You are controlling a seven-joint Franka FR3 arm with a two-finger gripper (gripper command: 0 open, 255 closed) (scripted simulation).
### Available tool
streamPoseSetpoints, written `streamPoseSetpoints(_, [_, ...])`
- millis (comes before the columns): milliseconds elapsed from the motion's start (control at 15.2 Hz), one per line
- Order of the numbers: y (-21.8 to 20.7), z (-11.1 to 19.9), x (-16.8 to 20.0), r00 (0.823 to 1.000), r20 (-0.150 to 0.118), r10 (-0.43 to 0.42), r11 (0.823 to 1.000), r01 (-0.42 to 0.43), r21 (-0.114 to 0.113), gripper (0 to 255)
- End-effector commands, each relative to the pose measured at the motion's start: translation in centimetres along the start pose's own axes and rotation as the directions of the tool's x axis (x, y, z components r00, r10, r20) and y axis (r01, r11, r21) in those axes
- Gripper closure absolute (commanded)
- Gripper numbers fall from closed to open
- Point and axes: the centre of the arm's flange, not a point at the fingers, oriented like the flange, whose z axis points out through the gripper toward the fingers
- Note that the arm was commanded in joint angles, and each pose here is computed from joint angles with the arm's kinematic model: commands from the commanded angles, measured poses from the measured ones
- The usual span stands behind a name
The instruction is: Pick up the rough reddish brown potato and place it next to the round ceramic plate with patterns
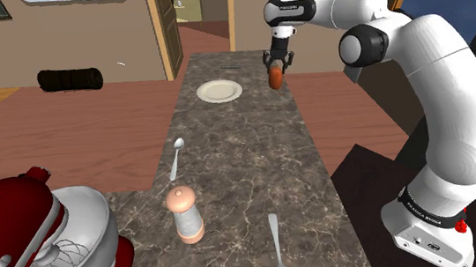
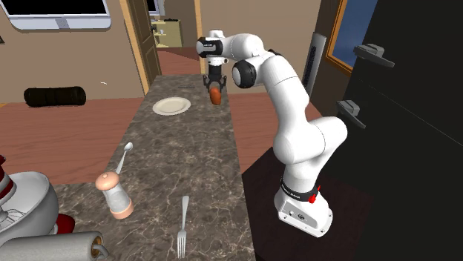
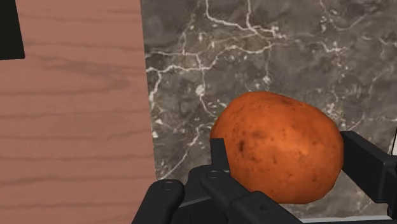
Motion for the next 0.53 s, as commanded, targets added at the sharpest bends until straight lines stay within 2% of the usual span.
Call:
streamPoseSetpoints(0, [0.0, 1.1, 0.4, 1.000, 0.000, -0.001, 1.000, 0.001, 0.000, 255])
streamPoseSetpoints(462, [0.2, 4.8, 0.8, 1.000, 0.000, -0.001, 1.000, 0.001, 0.000, 255])
